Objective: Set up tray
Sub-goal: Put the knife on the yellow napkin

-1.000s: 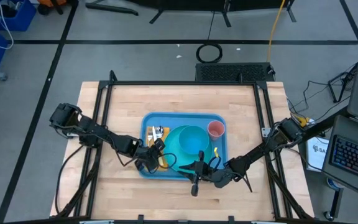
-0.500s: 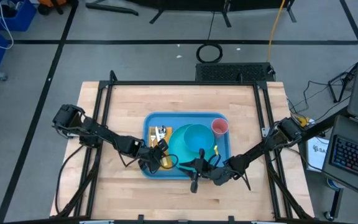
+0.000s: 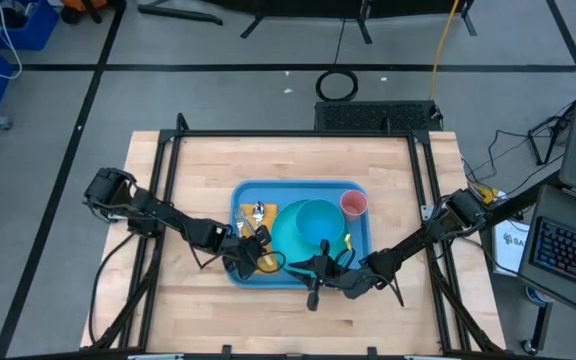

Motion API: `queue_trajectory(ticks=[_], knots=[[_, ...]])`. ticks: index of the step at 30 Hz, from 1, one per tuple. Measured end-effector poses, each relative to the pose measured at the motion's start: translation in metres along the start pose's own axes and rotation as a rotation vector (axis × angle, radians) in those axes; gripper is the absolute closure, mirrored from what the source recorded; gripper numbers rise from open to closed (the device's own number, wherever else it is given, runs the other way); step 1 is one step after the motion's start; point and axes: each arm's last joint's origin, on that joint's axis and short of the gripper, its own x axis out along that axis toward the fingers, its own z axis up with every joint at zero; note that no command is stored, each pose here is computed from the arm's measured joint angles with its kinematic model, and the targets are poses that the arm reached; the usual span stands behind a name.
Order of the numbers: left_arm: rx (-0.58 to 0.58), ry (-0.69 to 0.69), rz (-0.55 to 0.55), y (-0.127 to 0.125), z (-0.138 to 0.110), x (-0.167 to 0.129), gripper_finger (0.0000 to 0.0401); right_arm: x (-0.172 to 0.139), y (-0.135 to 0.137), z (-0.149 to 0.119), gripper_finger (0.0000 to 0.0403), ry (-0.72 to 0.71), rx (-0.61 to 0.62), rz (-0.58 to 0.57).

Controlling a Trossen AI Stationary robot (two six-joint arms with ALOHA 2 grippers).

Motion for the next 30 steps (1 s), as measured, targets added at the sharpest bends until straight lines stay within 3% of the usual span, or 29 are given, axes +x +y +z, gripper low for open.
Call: queue_trajectory(ticks=[5,9,16,26,30], knots=[[0.017,-0.013,0.029,0.0,0.004,0.0,0.0341,0.0,0.0,0.0,0.0332,0.004,-0.003,-0.001],[0.047,-0.01,0.044,-0.001,0.007,-0.001,0.0366,0.0,0.0,-0.001,0.0332,0.004,-0.004,-0.002],[0.081,-0.003,0.107,-0.001,0.013,-0.002,0.0367,0.0,0.0,-0.001,0.0332,0.005,-0.005,-0.003],[0.234,0.023,0.191,-0.008,0.026,-0.006,0.0401,0.001,-0.002,-0.001,0.0332,0.008,-0.008,-0.009],[0.373,0.111,0.255,-0.013,0.032,-0.008,0.0401,0.001,-0.002,-0.001,0.0332,0.008,-0.008,-0.01]])
